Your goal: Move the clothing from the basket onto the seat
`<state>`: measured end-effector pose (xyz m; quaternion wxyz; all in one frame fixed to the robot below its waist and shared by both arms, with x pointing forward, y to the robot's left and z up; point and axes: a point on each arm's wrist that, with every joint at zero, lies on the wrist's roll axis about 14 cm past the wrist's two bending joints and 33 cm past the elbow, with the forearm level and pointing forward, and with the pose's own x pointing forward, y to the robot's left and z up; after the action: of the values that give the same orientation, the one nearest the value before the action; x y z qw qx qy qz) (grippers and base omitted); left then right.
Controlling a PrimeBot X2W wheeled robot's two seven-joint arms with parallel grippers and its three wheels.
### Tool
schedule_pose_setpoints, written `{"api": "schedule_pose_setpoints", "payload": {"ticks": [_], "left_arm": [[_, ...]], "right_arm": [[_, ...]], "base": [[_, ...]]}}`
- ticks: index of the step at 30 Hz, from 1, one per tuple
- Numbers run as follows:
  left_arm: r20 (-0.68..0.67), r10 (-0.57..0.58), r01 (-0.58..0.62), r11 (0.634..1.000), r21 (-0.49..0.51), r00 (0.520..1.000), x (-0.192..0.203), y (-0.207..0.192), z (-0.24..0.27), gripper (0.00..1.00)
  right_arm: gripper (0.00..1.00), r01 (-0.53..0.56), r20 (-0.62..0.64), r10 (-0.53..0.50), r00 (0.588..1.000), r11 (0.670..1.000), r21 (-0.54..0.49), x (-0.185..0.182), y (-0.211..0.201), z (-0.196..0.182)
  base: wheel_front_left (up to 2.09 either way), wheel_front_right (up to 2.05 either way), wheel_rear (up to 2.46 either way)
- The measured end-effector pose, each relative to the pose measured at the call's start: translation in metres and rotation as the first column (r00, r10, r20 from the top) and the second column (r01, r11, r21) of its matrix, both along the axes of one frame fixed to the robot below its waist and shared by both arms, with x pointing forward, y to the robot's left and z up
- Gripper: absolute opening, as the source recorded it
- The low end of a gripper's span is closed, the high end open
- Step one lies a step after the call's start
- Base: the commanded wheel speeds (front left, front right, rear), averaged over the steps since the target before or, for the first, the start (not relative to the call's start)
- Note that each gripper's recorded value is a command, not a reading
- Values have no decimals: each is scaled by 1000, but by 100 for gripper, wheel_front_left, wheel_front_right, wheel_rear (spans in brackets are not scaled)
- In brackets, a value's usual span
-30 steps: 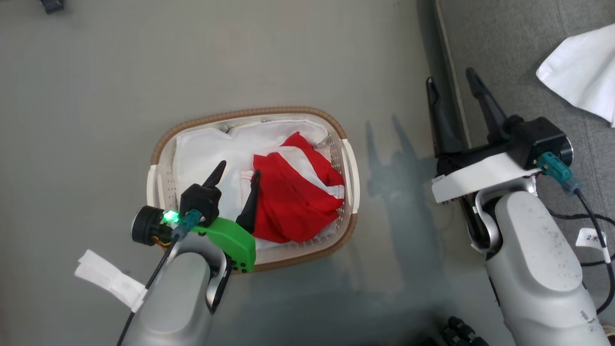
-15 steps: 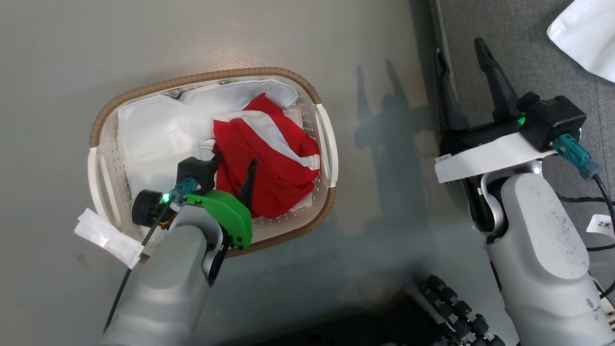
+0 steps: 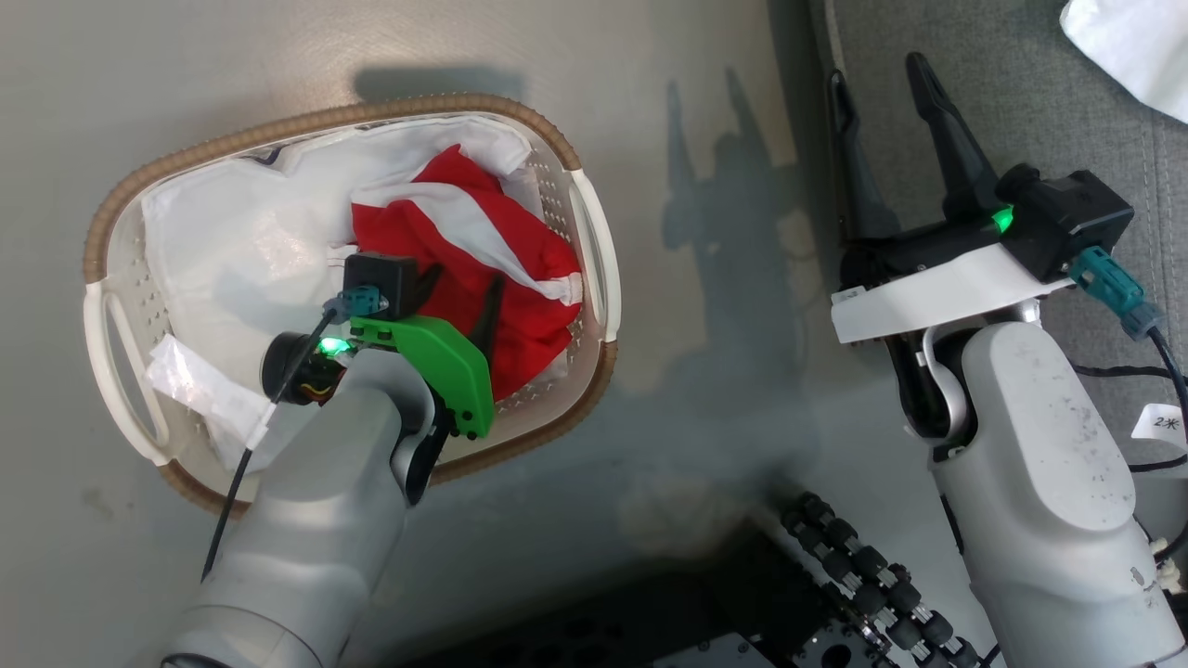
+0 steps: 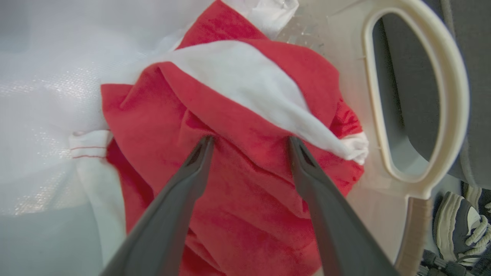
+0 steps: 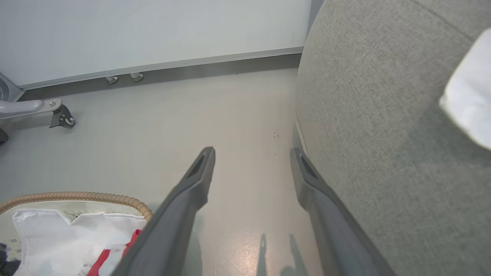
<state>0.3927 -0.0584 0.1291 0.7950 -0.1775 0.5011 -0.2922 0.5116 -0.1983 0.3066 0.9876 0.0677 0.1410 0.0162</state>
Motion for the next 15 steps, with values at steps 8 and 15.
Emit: {"api": "schedule_pose_setpoints", "payload": {"ticks": [8,15], "left_arm": [[-68,49,-50,999,-14,996,10,-6,-13,100],[-111,-13,20,998,57,994,1,5,-31,100]], "right_arm": [[100,-3,-18,3,1000,1000,-5,0,-1,-11],[100,-11,-21,10,1000,1000,-12,1,0,-15]], "base": [[0,0,0],[0,0,0]]}}
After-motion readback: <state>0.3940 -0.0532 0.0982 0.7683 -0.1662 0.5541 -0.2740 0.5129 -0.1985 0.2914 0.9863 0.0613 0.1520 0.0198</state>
